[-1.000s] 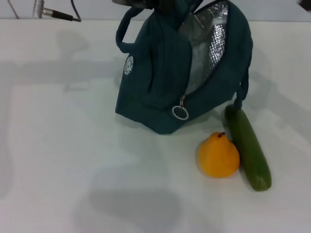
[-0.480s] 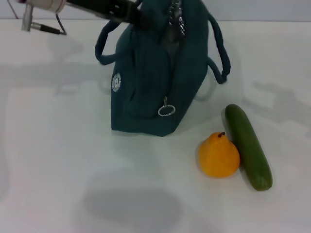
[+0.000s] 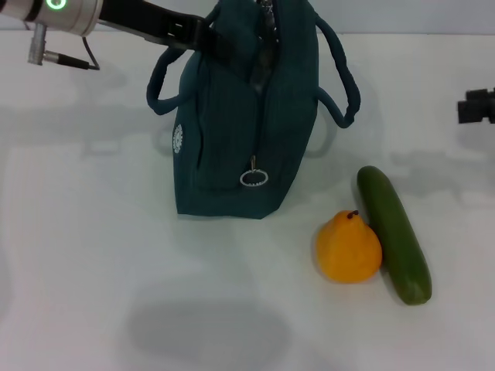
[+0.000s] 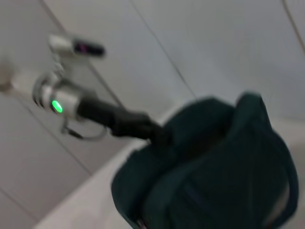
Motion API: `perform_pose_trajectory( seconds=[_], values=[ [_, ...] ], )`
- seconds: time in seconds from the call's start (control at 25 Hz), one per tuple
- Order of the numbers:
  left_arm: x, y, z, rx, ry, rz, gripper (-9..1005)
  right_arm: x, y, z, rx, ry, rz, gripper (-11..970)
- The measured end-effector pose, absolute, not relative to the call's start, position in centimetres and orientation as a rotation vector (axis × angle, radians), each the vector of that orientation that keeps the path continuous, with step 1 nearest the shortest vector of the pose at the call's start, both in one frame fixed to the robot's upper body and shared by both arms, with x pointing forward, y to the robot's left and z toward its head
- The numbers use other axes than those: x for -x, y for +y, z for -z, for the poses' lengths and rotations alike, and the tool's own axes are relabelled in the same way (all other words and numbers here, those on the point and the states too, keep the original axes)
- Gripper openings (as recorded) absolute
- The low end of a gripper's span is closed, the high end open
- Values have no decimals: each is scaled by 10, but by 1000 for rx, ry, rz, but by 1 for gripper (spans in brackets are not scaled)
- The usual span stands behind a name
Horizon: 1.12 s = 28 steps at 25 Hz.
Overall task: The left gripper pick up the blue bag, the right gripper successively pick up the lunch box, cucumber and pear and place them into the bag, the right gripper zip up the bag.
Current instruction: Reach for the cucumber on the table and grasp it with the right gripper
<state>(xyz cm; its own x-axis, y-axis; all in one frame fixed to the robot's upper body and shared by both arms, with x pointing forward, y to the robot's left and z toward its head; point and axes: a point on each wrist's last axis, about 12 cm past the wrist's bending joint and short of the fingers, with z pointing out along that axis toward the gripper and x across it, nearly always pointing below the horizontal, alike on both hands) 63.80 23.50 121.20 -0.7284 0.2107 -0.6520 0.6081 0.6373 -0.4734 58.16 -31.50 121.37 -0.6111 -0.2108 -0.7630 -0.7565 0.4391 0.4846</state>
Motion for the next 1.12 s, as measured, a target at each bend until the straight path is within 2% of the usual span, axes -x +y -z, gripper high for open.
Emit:
perform_pose_trajectory(
  seconds=[0.24,0.4,0.72,1.12],
  values=[
    [-638,235,-1212,-652,2297,941,39,-600,-293,-1238,824,2252,-1091,701],
    [-639,233,-1214,-661,2290,941,39,-616,-272,-1244,855,2400,-1028,702],
    [-640,225,-1217,-683,2276,951,39,-639,-224,-1239,971,2732,-844,703],
    [-642,216,-1218,-721,2252,952,39,-635,-186,-1218,1083,2918,-600,706]
  ],
)
